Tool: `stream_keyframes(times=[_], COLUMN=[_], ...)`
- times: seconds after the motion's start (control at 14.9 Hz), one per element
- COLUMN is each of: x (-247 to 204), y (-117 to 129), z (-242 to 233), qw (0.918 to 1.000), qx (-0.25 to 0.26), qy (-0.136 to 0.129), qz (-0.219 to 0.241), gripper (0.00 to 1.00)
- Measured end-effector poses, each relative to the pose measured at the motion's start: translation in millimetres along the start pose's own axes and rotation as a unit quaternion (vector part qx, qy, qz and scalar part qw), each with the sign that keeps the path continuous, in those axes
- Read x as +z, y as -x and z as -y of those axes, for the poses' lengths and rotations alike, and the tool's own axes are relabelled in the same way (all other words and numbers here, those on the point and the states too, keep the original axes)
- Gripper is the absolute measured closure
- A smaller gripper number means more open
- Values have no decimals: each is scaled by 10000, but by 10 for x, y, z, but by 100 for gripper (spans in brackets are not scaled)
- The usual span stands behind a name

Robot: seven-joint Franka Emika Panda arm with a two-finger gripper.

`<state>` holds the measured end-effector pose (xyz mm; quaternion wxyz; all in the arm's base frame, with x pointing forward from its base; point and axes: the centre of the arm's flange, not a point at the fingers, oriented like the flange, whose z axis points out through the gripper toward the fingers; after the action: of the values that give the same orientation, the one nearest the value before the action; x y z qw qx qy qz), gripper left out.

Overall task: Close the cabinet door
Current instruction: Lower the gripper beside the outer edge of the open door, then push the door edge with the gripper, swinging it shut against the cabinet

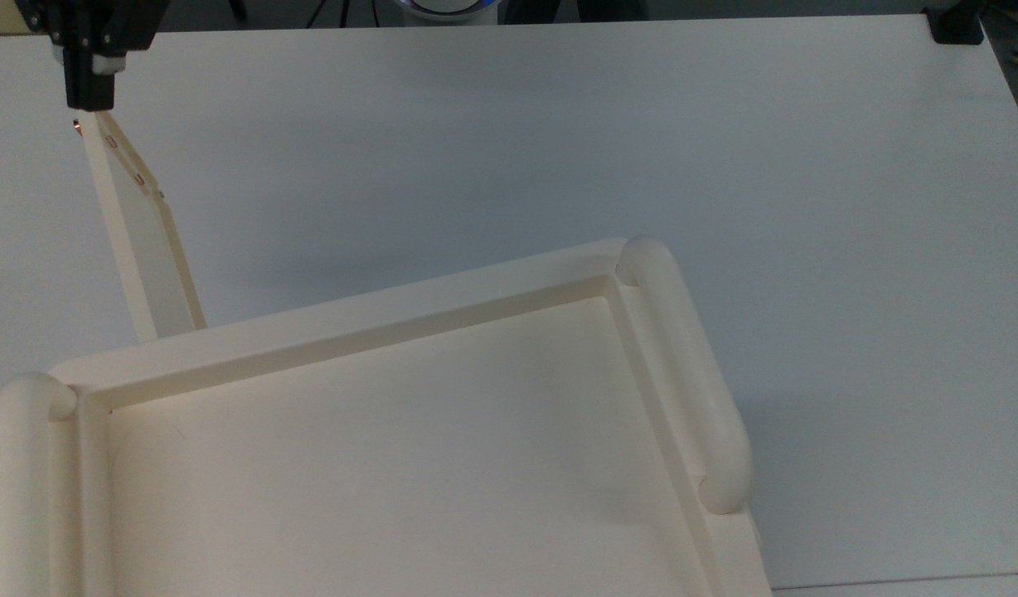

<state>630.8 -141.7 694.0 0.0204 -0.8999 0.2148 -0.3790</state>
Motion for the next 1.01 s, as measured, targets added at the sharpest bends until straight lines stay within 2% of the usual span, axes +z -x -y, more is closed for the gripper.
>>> stream_keyframes(times=[0.34,0.67,0.87,1.01], x=[297,294,471,530], y=[-64,-90,66,132], z=[-397,-555,-597,-571], qw=[9949,9933,9926,9919], qx=[934,1021,1000,1017], qy=[302,466,603,470], qz=[-230,-258,326,602], gripper=[89,89,91,91])
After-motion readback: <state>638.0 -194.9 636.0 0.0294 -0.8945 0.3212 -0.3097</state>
